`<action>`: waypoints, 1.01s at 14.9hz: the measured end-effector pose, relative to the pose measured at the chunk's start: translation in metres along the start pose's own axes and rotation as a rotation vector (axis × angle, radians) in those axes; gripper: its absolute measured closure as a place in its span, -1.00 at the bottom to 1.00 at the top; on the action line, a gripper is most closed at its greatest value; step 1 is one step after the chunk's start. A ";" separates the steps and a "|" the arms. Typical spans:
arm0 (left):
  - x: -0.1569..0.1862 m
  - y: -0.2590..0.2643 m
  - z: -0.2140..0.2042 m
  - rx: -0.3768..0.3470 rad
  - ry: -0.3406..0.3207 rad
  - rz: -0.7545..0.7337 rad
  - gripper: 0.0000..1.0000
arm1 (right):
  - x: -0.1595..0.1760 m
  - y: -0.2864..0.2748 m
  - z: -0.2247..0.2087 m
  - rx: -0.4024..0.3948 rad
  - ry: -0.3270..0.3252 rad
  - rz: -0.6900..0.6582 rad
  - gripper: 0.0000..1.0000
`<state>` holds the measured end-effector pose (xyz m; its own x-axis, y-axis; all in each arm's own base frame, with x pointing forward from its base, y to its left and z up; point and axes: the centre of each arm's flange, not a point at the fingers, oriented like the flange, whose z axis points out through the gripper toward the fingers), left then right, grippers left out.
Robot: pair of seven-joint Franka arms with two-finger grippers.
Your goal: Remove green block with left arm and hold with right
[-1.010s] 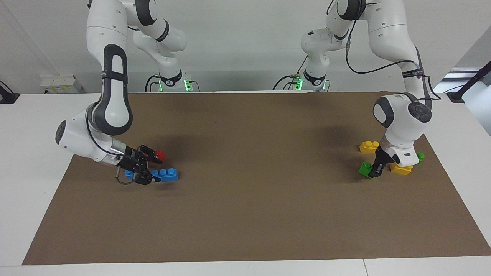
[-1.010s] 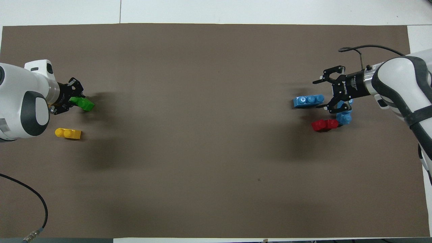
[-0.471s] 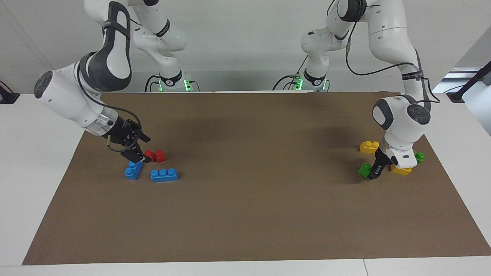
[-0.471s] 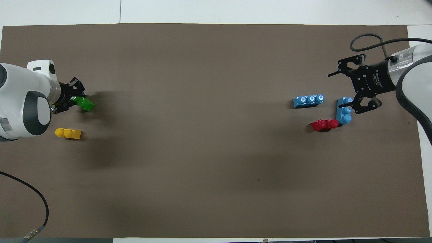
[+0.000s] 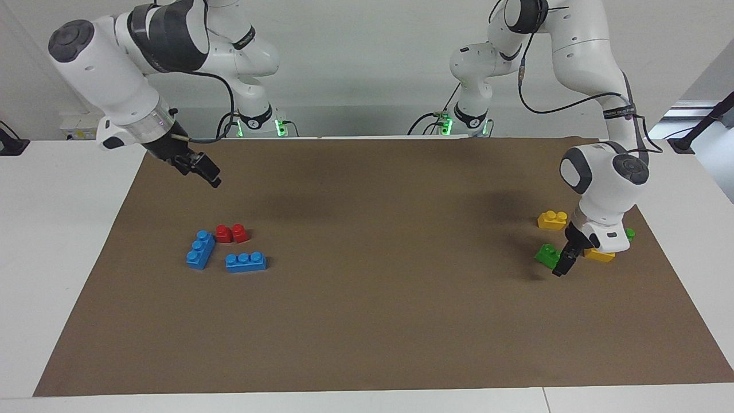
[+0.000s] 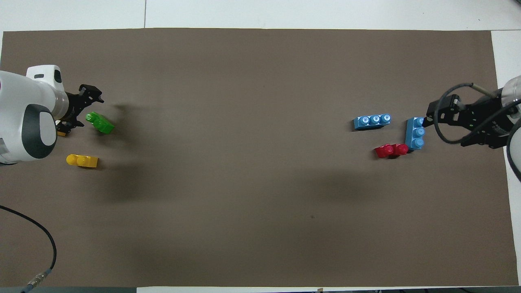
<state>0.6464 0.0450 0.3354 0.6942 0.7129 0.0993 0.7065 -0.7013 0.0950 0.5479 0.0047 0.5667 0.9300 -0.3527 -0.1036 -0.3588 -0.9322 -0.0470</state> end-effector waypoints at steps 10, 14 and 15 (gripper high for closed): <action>-0.029 -0.009 -0.192 0.037 -0.020 0.496 -1.00 | -0.010 0.007 -0.021 -0.091 0.063 -0.367 -1.00; -0.063 -0.021 -0.257 0.049 -0.027 0.594 -1.00 | -0.009 0.007 -0.021 -0.090 0.063 -0.357 -1.00; -0.074 -0.020 -0.266 0.052 -0.033 0.624 -1.00 | -0.009 0.007 -0.021 -0.090 0.064 -0.347 -1.00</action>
<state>0.5446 0.0055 0.5898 0.9815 0.1695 0.0893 0.1718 -0.9849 -0.0196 0.5383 -0.0007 0.5883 0.9993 -0.0162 -0.0347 -0.0155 -0.9997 0.0190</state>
